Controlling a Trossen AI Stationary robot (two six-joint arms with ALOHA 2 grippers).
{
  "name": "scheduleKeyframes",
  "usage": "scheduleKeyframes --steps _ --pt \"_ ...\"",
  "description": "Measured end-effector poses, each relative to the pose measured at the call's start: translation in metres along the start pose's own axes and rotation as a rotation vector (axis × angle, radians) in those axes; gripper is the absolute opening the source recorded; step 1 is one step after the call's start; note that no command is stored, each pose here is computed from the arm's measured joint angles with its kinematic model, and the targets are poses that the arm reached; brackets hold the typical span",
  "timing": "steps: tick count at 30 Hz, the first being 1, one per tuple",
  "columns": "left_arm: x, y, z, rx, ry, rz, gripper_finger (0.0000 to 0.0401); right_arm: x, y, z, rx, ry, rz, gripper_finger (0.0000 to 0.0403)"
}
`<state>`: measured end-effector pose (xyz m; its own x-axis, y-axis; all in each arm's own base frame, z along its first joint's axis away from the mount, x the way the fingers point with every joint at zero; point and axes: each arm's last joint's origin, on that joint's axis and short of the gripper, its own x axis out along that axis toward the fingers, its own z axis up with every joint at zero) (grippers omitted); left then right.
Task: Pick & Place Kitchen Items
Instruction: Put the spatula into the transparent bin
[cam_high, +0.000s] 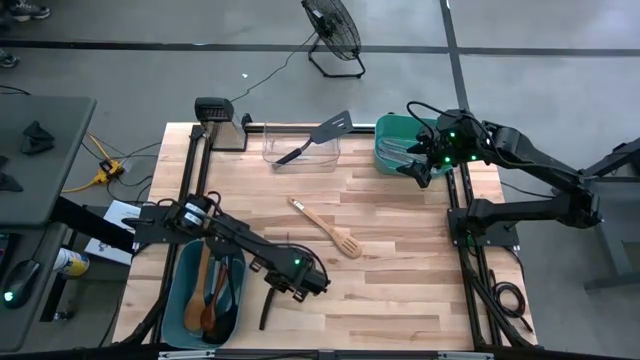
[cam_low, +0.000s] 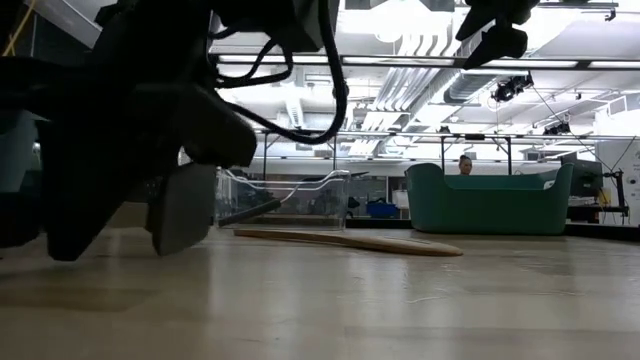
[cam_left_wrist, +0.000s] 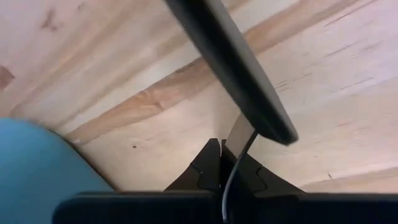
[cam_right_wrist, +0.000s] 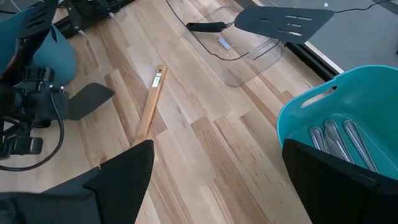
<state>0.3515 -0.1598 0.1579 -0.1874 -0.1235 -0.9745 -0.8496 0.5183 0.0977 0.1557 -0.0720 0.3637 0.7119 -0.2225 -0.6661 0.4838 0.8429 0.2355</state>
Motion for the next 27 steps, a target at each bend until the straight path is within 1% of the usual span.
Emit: scheduleKeyframes --steps 2,5,15,22,27 --pt "-0.005 0.001 -0.001 0.009 -0.022 -0.012 0.0 0.0 0.0 0.0 -0.002 0.0 0.0 0.0349" --pt "-0.017 0.003 -0.002 0.019 -0.065 -0.061 0.0 0.0 0.0 0.0 -0.003 0.001 0.0 0.0349" --pt "-0.05 0.013 -0.007 0.01 -0.179 -0.161 0.0 0.0 0.0 0.0 -0.01 0.001 0.003 0.0349" --pt "-0.07 0.017 -0.009 0.009 -0.259 -0.26 0.0 0.0 0.0 0.0 -0.019 0.003 0.012 0.0349" --pt "-0.087 0.02 -0.002 -0.02 -0.371 -0.338 0.0 0.0 0.001 0.0 -0.028 0.007 0.03 0.0349"
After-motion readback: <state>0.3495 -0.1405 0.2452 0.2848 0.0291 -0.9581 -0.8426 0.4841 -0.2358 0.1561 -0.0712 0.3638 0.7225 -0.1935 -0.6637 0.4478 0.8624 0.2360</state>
